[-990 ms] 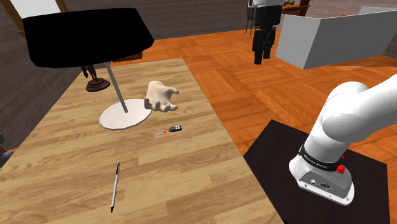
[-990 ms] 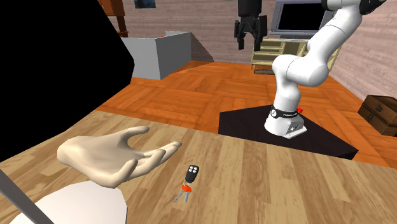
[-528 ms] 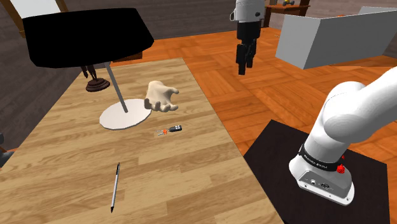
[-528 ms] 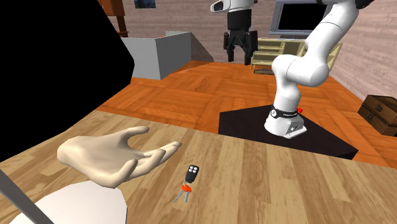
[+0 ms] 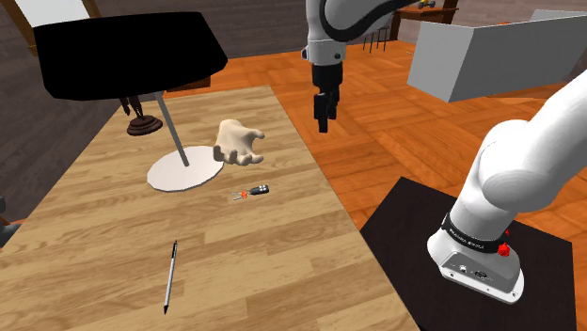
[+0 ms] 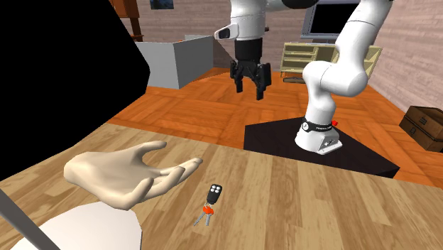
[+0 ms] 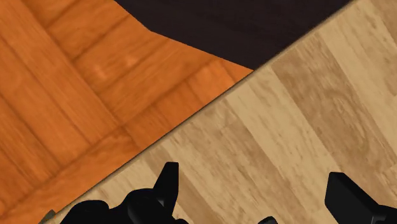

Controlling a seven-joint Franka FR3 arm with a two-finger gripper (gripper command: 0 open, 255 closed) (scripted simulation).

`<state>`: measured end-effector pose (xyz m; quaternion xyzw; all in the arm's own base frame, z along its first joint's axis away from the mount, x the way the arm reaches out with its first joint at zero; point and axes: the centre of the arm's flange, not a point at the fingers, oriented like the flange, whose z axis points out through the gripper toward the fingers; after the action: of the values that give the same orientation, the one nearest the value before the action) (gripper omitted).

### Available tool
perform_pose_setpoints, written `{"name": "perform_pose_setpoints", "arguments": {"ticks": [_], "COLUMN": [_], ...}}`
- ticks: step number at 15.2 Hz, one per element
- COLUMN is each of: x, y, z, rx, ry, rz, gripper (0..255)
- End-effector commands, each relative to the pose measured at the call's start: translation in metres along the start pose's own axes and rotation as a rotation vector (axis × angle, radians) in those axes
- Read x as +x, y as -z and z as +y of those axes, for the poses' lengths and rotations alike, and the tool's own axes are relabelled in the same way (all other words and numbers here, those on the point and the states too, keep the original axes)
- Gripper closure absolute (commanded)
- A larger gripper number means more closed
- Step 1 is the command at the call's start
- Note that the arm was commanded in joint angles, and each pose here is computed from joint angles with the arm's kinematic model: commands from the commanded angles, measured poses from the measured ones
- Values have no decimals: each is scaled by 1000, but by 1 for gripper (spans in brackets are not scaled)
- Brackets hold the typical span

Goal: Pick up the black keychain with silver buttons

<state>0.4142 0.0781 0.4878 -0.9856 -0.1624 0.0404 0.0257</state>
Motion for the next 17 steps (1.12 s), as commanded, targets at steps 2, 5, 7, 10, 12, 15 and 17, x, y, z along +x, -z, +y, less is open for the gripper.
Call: {"name": "perform_pose_setpoints", "arguments": {"ticks": [2, 5, 7, 10, 12, 15, 17], "x": [31, 62, 82, 113, 132, 161, 180], "y": [-22, -44, -58, -80, -95, -117, -132], "z": [-10, -21, -29, -43, -53, -69, -81], "rx": [-12, -24, -31, -43, -51, -63, -71], "ry": [56, 111, 148, 203, 239, 294, 331], "rz": [2, 3, 4, 5, 6, 7, 8], "gripper": [0, 0, 0, 0, 0, 0, 0]}}
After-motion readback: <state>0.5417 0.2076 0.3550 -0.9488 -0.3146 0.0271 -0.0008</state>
